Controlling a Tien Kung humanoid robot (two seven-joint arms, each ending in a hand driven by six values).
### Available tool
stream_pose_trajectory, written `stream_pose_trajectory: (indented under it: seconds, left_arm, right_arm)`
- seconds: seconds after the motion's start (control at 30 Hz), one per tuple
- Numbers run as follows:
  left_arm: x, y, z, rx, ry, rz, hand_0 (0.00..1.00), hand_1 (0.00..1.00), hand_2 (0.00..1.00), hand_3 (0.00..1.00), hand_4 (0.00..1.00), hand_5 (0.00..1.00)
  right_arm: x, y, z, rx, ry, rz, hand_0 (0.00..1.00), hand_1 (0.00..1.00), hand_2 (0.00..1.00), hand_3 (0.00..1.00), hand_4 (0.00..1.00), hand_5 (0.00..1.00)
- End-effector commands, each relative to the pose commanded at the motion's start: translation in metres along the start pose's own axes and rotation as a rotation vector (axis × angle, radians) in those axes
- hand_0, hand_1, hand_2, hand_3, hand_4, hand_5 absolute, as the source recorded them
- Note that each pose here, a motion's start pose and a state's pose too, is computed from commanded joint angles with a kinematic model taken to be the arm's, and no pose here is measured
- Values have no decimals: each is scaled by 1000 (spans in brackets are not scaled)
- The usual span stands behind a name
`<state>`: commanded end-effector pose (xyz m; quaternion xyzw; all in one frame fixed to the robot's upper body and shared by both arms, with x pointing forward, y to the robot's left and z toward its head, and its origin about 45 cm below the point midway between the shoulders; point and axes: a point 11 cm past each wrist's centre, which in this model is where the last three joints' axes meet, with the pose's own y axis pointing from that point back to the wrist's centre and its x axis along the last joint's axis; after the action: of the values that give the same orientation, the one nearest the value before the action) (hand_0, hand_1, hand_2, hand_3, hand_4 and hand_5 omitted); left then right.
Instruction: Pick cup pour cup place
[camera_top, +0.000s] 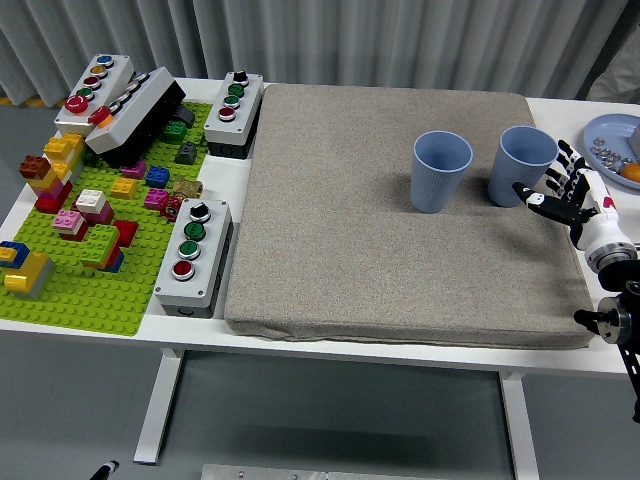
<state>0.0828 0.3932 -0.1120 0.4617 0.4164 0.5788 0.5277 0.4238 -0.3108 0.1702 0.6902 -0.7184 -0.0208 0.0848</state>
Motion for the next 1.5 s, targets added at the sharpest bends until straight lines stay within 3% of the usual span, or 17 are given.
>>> stream_pose_trajectory:
  seconds: [1.5]
  left_arm:
    - [1, 0, 7, -12, -13, 0, 837, 808, 886, 807, 638, 998]
  right_arm:
    - [-8, -13, -5, -2, -22, 0, 973, 912, 998, 998, 839, 202]
